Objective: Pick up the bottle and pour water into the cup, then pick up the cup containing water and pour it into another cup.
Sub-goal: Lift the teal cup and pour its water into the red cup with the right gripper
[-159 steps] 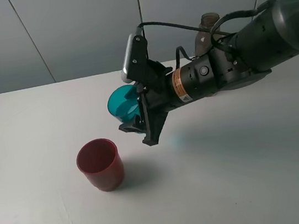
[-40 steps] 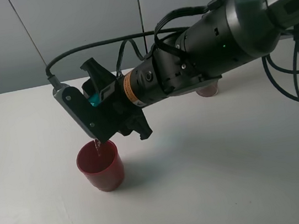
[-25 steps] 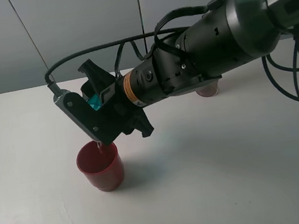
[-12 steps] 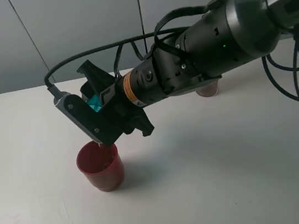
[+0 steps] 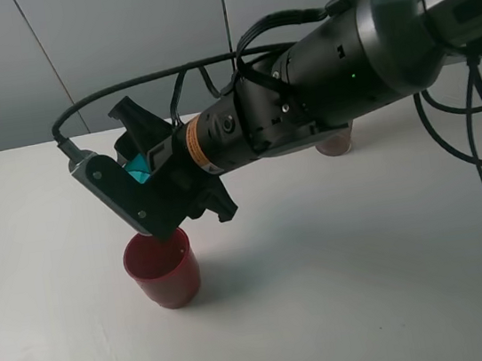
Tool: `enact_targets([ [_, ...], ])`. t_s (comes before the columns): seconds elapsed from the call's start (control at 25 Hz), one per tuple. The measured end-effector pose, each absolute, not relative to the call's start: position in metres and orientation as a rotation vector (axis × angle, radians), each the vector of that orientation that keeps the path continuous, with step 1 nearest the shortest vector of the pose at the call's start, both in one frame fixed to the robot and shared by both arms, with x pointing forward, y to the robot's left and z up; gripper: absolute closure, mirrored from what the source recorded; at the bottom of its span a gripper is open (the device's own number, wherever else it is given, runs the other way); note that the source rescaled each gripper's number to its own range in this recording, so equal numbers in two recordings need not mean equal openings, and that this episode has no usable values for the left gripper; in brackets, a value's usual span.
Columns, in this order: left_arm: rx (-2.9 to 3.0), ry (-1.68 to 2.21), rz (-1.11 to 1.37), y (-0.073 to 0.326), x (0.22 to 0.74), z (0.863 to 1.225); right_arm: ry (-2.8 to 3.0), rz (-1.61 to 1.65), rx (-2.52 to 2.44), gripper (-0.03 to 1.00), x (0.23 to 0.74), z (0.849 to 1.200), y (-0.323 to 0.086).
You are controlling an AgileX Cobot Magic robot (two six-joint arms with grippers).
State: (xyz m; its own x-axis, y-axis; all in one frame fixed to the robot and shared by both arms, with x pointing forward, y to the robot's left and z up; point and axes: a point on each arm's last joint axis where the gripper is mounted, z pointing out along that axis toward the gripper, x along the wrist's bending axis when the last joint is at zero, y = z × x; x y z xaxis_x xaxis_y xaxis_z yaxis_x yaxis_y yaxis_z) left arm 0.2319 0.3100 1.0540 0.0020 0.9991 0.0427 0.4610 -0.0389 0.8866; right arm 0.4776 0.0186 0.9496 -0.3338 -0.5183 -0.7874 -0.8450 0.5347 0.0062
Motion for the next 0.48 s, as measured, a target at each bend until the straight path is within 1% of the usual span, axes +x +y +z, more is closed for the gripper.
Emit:
enact_targets([
  [0.48, 1.585, 1.539, 0.982, 0.3100, 0.2319, 1.0540, 1.883, 0.455, -1.272, 0.89, 0.4774, 0.9497, 0.0189],
])
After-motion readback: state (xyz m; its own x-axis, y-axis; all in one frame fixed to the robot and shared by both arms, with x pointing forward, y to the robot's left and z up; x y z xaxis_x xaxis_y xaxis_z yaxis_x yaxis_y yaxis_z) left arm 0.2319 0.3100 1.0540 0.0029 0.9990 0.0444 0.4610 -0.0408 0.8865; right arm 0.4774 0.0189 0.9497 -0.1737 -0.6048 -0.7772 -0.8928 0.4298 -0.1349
